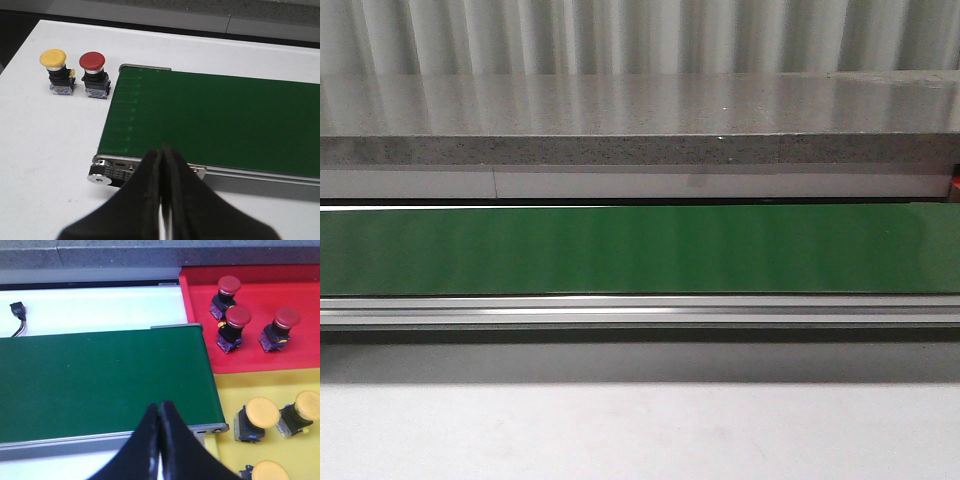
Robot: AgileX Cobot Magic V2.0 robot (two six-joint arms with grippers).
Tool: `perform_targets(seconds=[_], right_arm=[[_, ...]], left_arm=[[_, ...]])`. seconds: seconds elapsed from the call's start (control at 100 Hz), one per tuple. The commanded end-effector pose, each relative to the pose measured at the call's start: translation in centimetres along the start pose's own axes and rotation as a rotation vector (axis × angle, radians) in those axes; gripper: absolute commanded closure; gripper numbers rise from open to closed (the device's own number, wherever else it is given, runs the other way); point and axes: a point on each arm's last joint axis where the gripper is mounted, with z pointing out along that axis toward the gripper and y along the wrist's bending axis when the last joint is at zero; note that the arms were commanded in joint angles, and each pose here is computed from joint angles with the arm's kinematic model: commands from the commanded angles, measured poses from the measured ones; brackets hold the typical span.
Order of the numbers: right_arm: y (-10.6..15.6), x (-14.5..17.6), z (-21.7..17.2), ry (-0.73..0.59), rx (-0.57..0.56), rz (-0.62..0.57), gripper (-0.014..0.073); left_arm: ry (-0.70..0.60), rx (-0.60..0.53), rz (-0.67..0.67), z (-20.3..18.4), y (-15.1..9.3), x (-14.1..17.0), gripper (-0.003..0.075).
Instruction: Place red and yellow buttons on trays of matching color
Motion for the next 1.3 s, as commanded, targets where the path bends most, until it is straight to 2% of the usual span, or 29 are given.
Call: perform_targets(seconds=[0.0,0.08,0.15,0.24,0.31,0.32,0.37,0.44,0.65,0.88,1.08,1.29], right_arm=[[0.1,-1.2,-0.5,-0.076,-0.01,-0.017,0.0662],[0.1,-1.2,-0.5,-0.077,-0.01,-0.017,0.0662],[0.1,-1.2,-0.5,-0.077,-0.01,-0.017,0.0662],[0.1,-1.2,-0.5,-0.077,-0.01,-0.017,0.0662],[0.1,-1.2,-0.5,-0.077,-0.01,-0.017,0.0662],[0.1,-1.2,-0.5,-0.077,-0.01,-0.017,0.0662],[0.1,-1.2,-0.5,-0.077,-0.01,-0.017,0.0662],[0.1,-1.2,-0.5,-0.077,-0.01,-0.017,0.0662],[0.1,-1.2,-0.5,-0.077,-0.01,-0.017,0.0662],[0.1,-1.2,-0.5,-0.077,-0.01,-0.017,0.0662],[0.1,-1.2,-0.5,-0.077,-0.01,-0.017,0.0662],[0.1,-1.2,-0.5,-0.077,-0.01,-0.017,0.0662]], left_arm=[[-0.1,0.026,0.002,-0.5,-0.3,-1.4,0.0739],[-0.1,0.026,0.002,-0.5,-0.3,-1.4,0.0732],[-0.1,0.026,0.002,-0.5,-0.3,-1.4,0.0679],[-0.1,0.026,0.002,-0.5,-0.3,-1.4,0.0521],[-0.1,0.026,0.002,-0.5,-0.3,-1.4,0.0339],[-0.1,0.026,0.002,-0.5,-0.3,-1.4,0.0339],[-0.1,0.026,0.002,-0.5,-0.3,-1.4,0.0217],[-0.099,0.028,-0.001,-0.5,-0.3,-1.4,0.0125],[-0.13,0.03,-0.031,-0.4,-0.3,-2.0,0.0112],[-0.112,-0.097,-0.1,1.5,0.7,-6.6,0.0112],[-0.048,-0.208,-0.24,6.0,3.3,-11.4,0.0113],[0.074,-0.244,-0.324,12.2,5.5,-12.4,0.0113]])
